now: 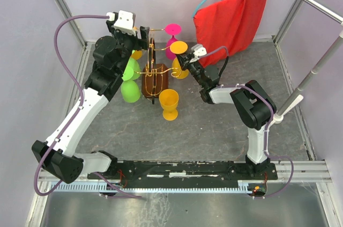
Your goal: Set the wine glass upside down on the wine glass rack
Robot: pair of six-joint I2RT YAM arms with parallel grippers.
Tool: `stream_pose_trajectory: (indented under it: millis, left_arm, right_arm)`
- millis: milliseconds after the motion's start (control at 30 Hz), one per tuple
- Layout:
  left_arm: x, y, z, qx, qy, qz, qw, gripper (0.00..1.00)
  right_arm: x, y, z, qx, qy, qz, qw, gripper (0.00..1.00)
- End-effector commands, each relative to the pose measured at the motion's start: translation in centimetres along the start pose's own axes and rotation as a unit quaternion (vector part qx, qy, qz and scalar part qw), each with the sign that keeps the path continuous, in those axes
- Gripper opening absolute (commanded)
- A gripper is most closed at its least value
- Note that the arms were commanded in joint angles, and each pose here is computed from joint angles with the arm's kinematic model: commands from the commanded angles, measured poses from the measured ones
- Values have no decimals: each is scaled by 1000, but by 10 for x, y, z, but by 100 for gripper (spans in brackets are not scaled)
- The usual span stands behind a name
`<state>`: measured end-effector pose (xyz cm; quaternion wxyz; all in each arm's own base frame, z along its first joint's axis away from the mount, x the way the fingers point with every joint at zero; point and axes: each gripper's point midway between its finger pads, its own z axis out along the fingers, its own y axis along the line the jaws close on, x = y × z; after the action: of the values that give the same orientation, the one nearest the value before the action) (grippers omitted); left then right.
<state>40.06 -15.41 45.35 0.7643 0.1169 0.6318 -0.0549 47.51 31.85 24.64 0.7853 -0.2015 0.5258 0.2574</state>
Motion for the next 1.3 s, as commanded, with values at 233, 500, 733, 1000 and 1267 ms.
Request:
stream_pose_trajectory:
  millis: [233,500,733,1000,1267]
  left_arm:
    - [-16,10,-9,-12,-23,2,1000,85]
    - [-16,9,-11,-10,-24,0,1000,87]
    - [-21,1,-8,17,-12,-10,1000,94]
    - [-21,-15,-7,67,2,0,998,95]
    - [-11,-42,-19,157,14,33,987,96]
  right_arm:
    - [-14,33,8,-42,-14,1,999,1]
    - [-13,30,3,-25,-10,-4,1000,23]
    - [-15,19,-11,5,-6,-21,1000,44]
    - [-13,1,-37,56,17,-39,998,52]
    - [-11,-5,-69,74,50,-38,995,55]
